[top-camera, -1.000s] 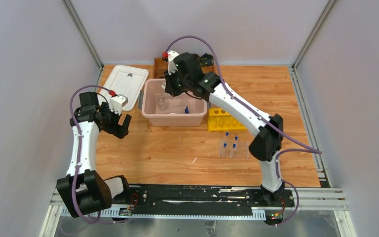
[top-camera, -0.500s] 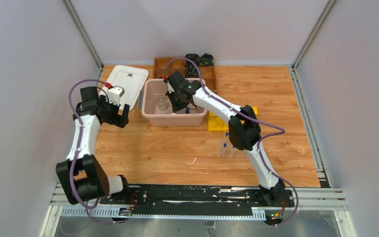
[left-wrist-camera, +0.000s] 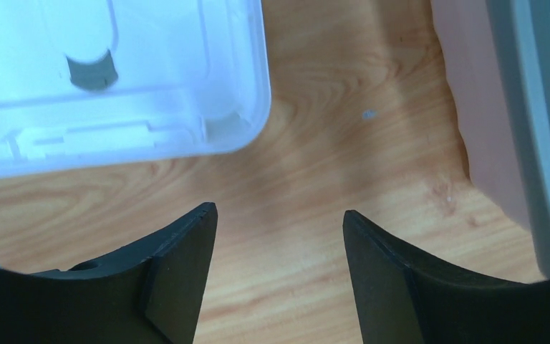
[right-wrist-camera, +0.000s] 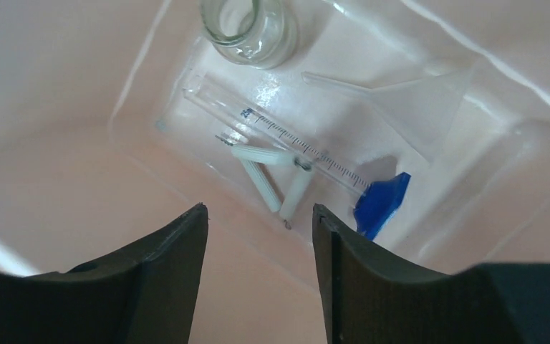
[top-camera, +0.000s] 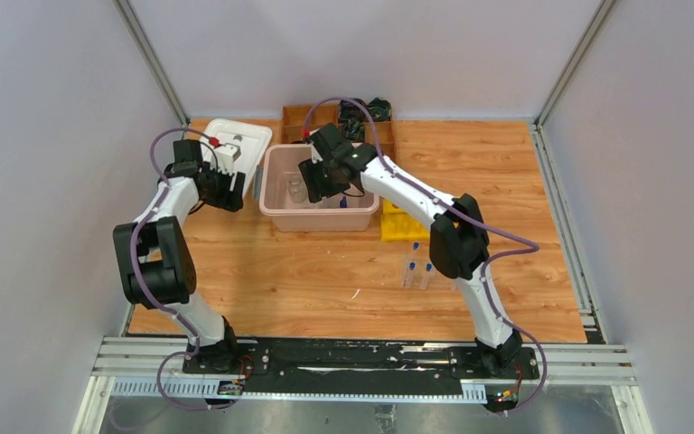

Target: Organize the chemistry lab equipment

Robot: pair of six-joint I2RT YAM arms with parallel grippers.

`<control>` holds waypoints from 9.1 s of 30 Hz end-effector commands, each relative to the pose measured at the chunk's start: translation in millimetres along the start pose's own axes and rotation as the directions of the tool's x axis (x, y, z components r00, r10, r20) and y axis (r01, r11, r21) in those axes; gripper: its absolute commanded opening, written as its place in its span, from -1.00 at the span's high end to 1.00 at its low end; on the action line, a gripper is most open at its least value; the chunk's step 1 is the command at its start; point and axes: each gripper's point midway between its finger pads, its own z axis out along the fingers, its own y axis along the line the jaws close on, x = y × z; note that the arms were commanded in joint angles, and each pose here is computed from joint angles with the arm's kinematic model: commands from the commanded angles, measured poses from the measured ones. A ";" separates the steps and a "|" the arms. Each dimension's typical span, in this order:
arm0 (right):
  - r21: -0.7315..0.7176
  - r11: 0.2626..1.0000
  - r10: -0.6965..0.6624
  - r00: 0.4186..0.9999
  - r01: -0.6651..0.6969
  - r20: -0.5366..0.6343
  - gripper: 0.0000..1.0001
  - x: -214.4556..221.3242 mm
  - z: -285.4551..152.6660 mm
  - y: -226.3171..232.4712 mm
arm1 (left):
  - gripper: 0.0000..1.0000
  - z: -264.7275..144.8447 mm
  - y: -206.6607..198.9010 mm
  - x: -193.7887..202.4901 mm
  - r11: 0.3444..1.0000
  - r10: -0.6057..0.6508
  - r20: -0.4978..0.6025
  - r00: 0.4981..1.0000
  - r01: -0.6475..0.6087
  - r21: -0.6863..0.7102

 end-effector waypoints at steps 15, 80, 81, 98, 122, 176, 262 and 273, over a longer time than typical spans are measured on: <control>-0.074 0.997 0.045 0.956 -0.025 0.289 0.09 -16.1 -140.8 28.2 | 0.07 72.7 6.0 -50.6 0.999 0.026 0.004 1.000 -0.026 0.037; -0.048 0.973 -0.175 0.852 0.228 0.494 0.35 4.7 -232.5 26.3 | 1.00 -76.8 0.7 -99.0 0.896 0.371 -0.098 0.923 -0.384 -0.225; -0.050 0.972 -0.174 0.851 0.228 0.496 0.36 6.2 -231.9 26.5 | 1.00 -80.9 5.5 -96.1 0.883 0.380 -0.119 0.917 -0.398 -0.248; -0.119 0.957 -0.157 0.817 0.265 0.554 0.36 14.4 -227.1 38.3 | 1.00 -169.6 -3.2 -128.7 0.664 0.594 -0.170 0.786 -0.599 -0.447; -0.109 0.960 -0.145 0.789 0.259 0.597 0.04 32.9 -233.1 51.4 | 0.27 -29.5 -8.2 -27.7 0.977 0.197 -0.177 0.964 -0.208 -0.045; -0.049 0.967 -0.176 0.799 0.249 0.575 0.17 37.9 -225.5 55.2 | 1.00 18.6 31.5 -2.5 0.971 0.161 -0.196 0.967 -0.191 -0.145; 0.617 0.196 -0.923 -0.069 0.762 0.379 1.00 -28.3 -220.0 57.6 | -0.99 -223.8 -241.0 -83.7 0.465 0.765 0.402 0.503 -0.863 0.195; 0.535 0.606 -0.763 0.241 0.589 0.599 1.00 -73.7 -306.3 33.8 | -1.00 -348.6 -183.2 -214.6 0.848 0.503 0.707 0.497 -0.440 -0.295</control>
